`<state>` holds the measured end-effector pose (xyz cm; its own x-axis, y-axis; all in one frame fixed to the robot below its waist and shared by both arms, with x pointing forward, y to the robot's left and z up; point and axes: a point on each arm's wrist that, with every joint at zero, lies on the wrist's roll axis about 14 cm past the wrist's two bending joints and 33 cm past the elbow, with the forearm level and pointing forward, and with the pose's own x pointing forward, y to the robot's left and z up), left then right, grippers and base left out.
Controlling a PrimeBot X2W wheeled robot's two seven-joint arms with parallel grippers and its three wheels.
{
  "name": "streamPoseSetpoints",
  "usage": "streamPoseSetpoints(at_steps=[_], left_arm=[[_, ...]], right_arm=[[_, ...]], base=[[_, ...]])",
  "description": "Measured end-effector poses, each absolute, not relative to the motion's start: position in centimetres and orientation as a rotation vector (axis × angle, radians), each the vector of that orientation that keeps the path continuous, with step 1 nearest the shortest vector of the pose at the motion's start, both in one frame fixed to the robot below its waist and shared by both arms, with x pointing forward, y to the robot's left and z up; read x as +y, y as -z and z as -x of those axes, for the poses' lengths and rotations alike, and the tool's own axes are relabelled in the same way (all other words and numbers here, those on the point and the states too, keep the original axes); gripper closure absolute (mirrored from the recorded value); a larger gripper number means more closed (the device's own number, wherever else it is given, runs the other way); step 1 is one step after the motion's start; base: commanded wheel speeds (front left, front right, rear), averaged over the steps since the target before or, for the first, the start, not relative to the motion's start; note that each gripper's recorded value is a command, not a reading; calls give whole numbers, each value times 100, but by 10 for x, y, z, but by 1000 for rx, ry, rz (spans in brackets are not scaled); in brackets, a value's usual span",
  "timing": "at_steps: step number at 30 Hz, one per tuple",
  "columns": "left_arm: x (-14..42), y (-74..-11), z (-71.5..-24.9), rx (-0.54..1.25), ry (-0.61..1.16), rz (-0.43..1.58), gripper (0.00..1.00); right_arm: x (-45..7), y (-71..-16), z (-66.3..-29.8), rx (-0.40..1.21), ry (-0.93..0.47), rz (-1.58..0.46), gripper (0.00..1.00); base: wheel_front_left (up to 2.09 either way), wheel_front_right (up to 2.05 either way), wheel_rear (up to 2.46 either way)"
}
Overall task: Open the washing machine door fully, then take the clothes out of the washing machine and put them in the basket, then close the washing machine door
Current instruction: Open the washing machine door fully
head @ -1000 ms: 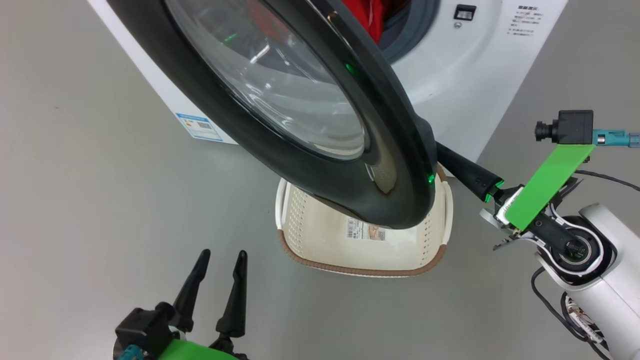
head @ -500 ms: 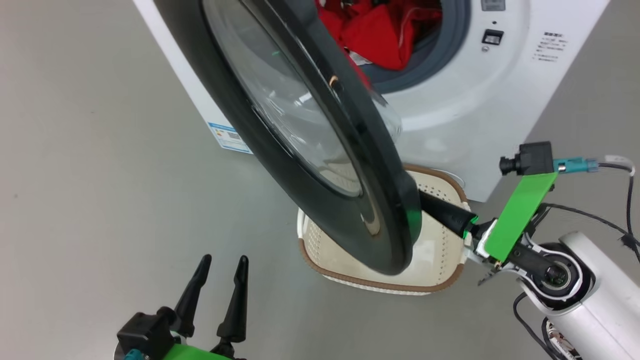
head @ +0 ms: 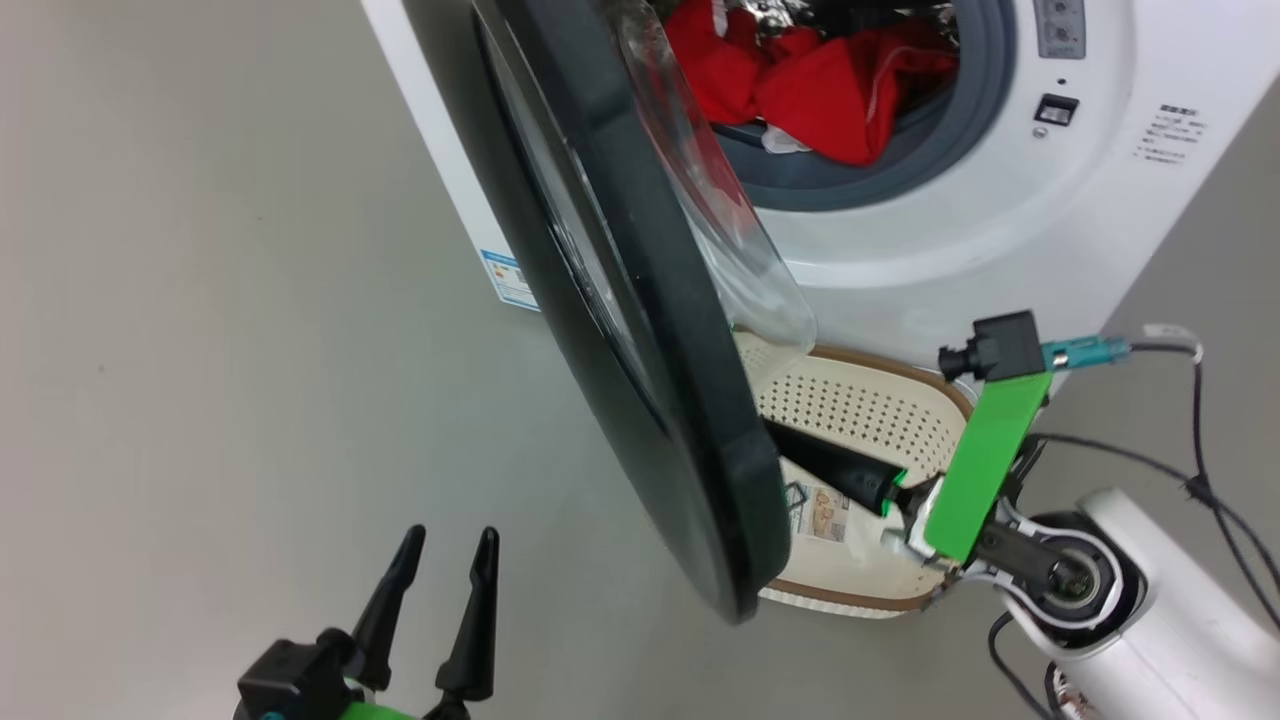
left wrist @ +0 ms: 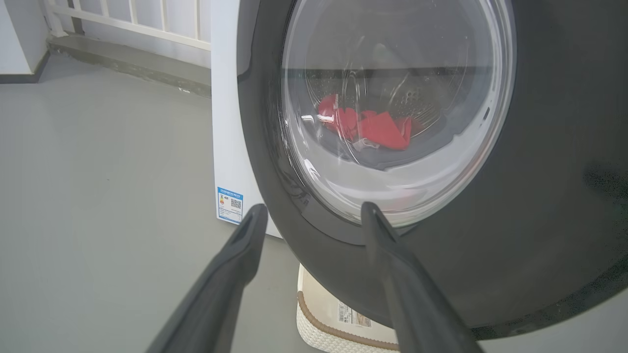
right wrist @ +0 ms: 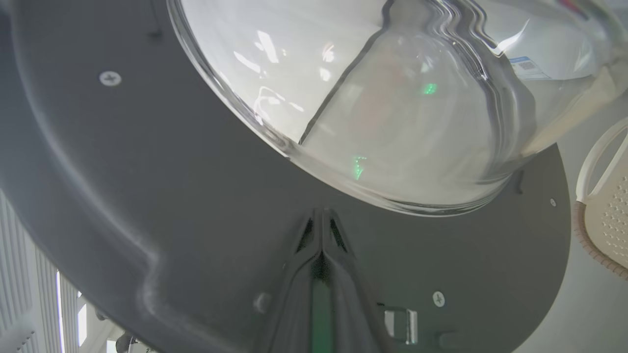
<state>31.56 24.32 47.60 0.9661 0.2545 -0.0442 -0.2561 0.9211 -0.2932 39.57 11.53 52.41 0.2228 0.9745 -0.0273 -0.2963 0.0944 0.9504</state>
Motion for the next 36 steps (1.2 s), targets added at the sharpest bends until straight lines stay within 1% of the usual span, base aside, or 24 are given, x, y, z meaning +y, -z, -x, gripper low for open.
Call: streamPoseSetpoints(at_steps=[20, 36], left_arm=[[278, -479, -265, -22, -436, 290, 0], [285, -488, -262, -50, -464, 285, 0]], right_arm=[[172, -543, -326, 977, -1350, -1012, 100], [183, -546, -312, 998, -1378, -1011, 100]], base=[[0, 0, 0], [0, 0, 0]])
